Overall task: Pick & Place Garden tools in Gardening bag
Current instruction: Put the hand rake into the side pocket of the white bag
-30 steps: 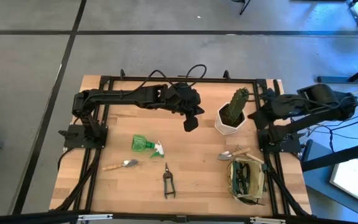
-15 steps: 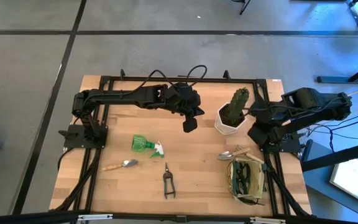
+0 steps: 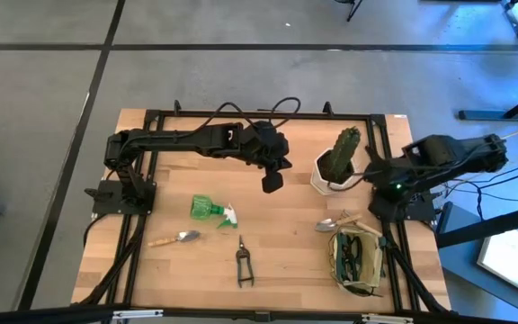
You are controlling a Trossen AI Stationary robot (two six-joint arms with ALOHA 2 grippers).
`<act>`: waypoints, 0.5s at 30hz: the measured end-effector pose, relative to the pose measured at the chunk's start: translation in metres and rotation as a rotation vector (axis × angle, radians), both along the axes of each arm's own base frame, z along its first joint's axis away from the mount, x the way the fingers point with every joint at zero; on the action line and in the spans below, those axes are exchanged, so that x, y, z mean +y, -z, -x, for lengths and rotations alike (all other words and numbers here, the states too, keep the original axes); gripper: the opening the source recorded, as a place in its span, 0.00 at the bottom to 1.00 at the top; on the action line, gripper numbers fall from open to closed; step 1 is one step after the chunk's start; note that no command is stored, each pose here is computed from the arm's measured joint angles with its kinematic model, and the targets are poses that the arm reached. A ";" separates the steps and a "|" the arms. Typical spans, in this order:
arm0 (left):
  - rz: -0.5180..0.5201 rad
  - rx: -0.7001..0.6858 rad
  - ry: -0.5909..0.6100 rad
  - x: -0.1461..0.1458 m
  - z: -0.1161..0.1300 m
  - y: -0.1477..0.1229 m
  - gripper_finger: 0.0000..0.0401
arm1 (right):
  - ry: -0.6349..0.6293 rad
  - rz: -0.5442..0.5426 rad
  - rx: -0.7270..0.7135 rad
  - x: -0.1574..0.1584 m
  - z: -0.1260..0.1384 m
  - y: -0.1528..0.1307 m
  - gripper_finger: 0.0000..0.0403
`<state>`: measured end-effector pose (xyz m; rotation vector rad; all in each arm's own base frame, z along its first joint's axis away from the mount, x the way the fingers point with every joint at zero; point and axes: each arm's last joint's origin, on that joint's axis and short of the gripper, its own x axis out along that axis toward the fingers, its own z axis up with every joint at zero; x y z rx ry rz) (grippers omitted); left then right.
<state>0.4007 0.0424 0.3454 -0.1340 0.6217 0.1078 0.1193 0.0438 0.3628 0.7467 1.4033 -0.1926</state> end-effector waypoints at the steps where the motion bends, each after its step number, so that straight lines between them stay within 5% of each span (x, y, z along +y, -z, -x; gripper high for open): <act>1: 0.001 0.003 0.000 0.000 0.000 0.000 0.01 | -0.023 0.009 0.013 0.001 -0.001 0.005 0.00; 6: -0.003 0.005 0.044 -0.001 0.000 0.000 0.01 | -0.026 0.003 0.116 0.004 -0.001 0.026 0.03; 15: 0.029 0.102 0.099 -0.003 0.006 0.008 0.01 | -0.013 0.082 0.189 0.008 -0.002 0.051 0.30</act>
